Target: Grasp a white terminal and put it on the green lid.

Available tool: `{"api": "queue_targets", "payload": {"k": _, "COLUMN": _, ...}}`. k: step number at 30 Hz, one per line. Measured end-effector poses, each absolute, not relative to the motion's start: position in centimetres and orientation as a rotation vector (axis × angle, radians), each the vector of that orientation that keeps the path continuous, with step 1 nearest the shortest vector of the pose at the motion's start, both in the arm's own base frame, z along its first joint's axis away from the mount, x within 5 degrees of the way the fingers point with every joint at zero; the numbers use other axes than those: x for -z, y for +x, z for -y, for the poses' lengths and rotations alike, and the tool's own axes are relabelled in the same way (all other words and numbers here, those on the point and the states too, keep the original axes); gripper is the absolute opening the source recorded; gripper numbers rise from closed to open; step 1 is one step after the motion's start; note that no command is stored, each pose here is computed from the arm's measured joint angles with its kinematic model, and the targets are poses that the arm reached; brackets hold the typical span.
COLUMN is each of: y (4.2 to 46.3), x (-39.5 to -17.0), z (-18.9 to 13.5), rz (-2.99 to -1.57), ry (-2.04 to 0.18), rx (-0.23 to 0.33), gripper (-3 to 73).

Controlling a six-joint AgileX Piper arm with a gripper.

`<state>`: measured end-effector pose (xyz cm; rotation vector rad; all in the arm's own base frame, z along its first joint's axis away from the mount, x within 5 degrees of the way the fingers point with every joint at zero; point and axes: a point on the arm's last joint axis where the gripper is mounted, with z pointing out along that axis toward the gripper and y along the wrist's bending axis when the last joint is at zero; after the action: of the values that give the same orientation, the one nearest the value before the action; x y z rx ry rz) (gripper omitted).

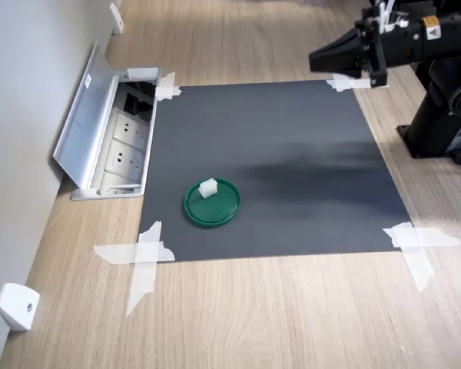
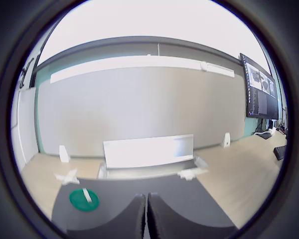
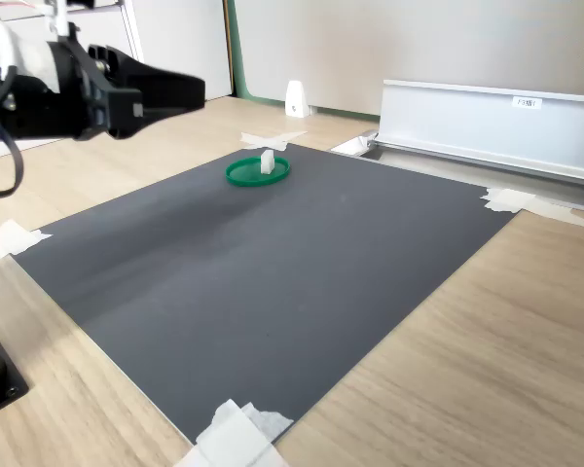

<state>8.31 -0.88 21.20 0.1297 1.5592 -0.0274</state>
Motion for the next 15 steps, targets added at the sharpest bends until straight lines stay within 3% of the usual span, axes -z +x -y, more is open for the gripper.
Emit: {"api": "queue_targets", "payload": {"k": 15, "y": 7.42, "x": -21.43, "z": 0.76, "rz": -1.518, "ry": 0.153, "rx": -0.015, "gripper": -0.7}}
